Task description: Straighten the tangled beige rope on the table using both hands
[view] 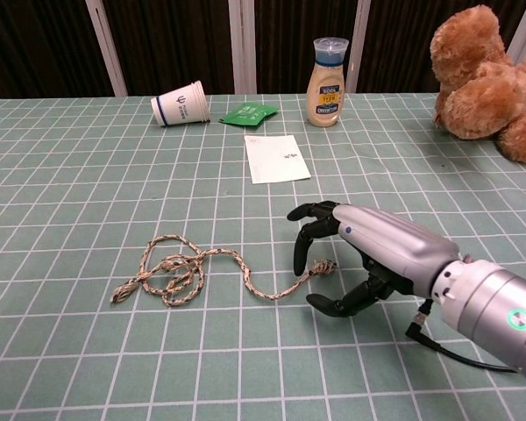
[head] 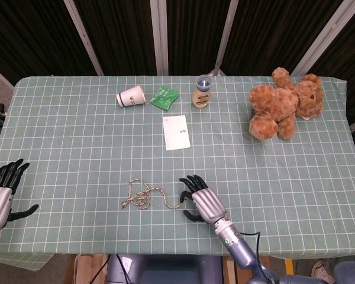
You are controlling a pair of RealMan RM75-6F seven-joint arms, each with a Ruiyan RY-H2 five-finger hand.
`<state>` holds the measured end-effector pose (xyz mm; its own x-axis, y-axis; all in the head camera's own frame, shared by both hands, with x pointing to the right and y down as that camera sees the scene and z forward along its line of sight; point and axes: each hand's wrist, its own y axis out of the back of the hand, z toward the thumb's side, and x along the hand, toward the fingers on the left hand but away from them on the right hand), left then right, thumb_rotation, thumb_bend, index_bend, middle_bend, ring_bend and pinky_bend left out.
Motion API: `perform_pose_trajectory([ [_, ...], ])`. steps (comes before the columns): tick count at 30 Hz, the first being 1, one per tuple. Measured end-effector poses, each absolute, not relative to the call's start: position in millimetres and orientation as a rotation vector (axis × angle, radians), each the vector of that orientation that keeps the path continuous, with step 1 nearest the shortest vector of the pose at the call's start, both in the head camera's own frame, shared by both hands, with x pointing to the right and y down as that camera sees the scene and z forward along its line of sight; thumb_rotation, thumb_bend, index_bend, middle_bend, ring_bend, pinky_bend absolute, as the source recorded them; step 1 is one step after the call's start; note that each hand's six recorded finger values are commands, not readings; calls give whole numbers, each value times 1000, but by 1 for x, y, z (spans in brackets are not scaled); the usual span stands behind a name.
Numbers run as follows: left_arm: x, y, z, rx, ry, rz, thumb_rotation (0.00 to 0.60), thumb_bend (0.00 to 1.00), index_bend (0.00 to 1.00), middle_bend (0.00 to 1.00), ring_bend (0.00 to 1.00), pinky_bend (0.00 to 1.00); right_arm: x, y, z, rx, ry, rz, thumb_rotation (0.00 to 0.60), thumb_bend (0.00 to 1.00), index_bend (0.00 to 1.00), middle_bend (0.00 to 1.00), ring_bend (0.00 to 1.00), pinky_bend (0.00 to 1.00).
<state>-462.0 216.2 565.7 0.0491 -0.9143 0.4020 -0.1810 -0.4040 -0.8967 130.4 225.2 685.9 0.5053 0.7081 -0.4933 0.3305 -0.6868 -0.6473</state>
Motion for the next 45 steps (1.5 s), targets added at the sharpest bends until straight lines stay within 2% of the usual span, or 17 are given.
perform_pose_trajectory([
  [12, -464, 215, 568, -1678, 1119, -1415, 600, 36, 0, 0, 0, 0, 122, 224, 701, -2254, -865, 1094, 600, 400, 536, 165, 0, 0],
  [39, -463, 213, 568, -1676, 1123, -1408, 600, 36, 0, 0, 0, 0, 120, 228, 702, -2256, -882, 1096, 600, 433, 566, 171, 0, 0],
  [45, -463, 213, 568, -1677, 1123, -1406, 600, 36, 0, 0, 0, 0, 119, 229, 703, -2262, -887, 1102, 600, 440, 620, 191, 0, 0],
])
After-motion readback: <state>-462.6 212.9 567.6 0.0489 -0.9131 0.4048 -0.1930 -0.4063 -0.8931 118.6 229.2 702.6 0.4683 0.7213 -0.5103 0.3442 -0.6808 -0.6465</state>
